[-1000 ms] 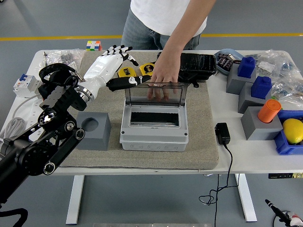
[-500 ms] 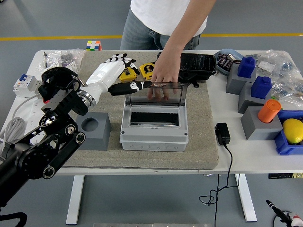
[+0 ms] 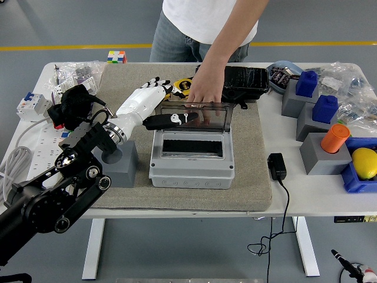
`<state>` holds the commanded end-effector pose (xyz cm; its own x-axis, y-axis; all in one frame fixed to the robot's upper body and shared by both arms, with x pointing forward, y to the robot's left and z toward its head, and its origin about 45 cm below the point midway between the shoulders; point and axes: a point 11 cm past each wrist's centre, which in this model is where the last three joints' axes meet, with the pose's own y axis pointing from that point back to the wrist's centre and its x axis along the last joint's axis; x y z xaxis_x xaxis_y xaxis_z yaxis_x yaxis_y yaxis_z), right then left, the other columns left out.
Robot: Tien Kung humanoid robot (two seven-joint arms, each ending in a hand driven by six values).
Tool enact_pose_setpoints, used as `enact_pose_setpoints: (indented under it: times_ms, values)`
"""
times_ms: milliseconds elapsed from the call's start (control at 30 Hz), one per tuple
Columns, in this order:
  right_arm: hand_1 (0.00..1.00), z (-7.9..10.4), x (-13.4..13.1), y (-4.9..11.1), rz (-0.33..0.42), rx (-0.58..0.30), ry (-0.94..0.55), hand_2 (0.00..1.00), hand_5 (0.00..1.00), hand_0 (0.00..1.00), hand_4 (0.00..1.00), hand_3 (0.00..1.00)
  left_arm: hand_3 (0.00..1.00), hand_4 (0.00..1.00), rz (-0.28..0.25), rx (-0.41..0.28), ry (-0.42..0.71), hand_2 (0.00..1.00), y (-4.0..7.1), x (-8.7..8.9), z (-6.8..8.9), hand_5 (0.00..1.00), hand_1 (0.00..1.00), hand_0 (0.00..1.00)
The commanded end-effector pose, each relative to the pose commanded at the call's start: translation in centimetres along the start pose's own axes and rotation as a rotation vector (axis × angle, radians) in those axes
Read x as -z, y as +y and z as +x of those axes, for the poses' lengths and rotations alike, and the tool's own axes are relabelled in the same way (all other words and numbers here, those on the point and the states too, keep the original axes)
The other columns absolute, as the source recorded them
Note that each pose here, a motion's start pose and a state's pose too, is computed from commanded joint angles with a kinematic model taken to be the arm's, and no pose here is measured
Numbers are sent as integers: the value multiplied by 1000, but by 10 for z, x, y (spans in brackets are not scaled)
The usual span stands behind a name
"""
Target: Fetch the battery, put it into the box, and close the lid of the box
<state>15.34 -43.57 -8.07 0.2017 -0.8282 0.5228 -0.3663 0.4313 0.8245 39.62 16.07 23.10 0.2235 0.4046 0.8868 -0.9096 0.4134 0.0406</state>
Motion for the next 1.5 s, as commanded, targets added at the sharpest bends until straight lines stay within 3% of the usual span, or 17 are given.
enact_pose_setpoints:
  times_ms: [133,167,600,900,1333,1500]
  values:
    - [913,4,1,0,1,-7,-1,838,998,937,998,821,707,998,8,6,-14,635,0,1,2,998,873,998]
    - [914,4,1,-1,2,-8,-2,839,998,937,998,826,655,998,9,9,-18,541,1,2,2,998,785,998]
    - [913,15,5,-2,7,-27,-12,839,998,937,998,823,644,998,2,44,-66,531,5,2,0,998,773,998]
    - [914,21,1,-2,-2,-38,-11,839,998,938,998,824,641,998,0,52,-93,529,0,2,1,998,774,998]
    - [915,25,-1,-3,-8,-45,-11,839,998,937,998,823,640,998,-32,50,-152,523,0,-4,18,998,773,998]
    - [915,25,-4,-2,-14,-45,-13,839,998,937,998,824,640,998,-25,87,-165,518,5,2,10,998,773,998]
